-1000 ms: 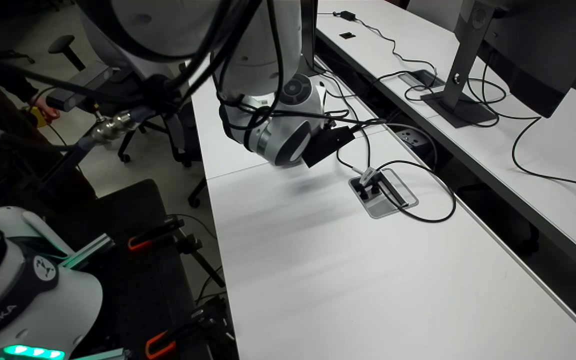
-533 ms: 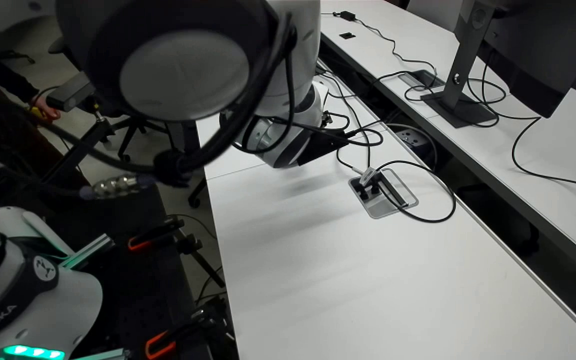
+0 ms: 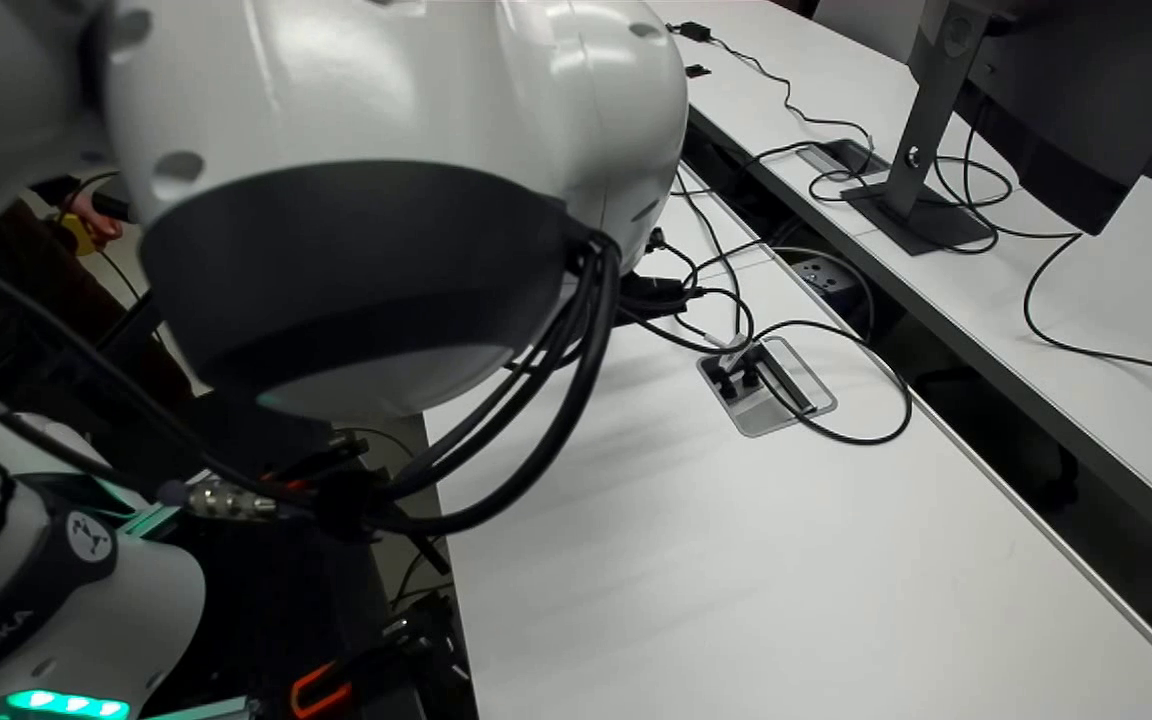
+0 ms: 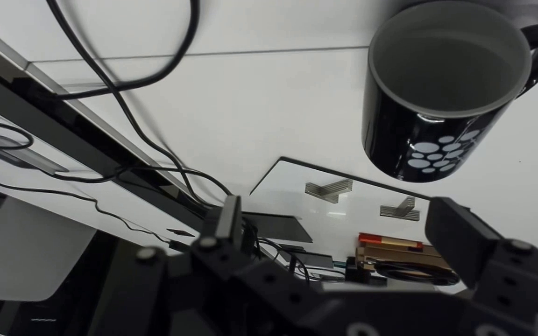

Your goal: Pick up the black mug and place it upright on the table

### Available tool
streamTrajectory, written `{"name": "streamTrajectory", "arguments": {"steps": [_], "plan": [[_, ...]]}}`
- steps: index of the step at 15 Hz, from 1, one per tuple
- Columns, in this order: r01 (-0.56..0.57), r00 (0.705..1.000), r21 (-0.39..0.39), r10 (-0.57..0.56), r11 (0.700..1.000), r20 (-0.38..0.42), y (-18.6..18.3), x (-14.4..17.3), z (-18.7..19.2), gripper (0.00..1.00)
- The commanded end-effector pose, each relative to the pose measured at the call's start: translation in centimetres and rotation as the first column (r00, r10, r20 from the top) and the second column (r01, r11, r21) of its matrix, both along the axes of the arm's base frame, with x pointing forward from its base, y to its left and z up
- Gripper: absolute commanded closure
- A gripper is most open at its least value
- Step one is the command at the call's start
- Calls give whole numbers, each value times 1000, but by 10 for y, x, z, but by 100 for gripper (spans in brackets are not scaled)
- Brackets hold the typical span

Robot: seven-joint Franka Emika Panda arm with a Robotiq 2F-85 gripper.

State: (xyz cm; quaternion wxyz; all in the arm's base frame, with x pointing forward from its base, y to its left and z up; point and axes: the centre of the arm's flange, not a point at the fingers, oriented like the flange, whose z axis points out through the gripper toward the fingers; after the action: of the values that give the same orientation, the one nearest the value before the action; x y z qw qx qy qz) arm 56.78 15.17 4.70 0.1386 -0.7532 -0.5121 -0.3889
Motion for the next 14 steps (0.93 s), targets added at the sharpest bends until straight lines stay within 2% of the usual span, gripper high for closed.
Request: {"name": "streamTrajectory", "arguments": {"steps": [1,2,3,4,8,13,14], "plan": [[2,1000,2,-2,1000,-4,1,0,0,0],[4,1000,4,-4,1000,-6,2,0,0,0],[-4,1000,45,4,999,18,0,0,2,0],[7,999,121,-12,993,37,2,-1,7,0],[29,999,295,-24,955,-21,17,4,25,0],[90,994,368,-59,925,-97,30,6,26,0],[113,989,372,-68,921,-133,32,6,23,0]]}}
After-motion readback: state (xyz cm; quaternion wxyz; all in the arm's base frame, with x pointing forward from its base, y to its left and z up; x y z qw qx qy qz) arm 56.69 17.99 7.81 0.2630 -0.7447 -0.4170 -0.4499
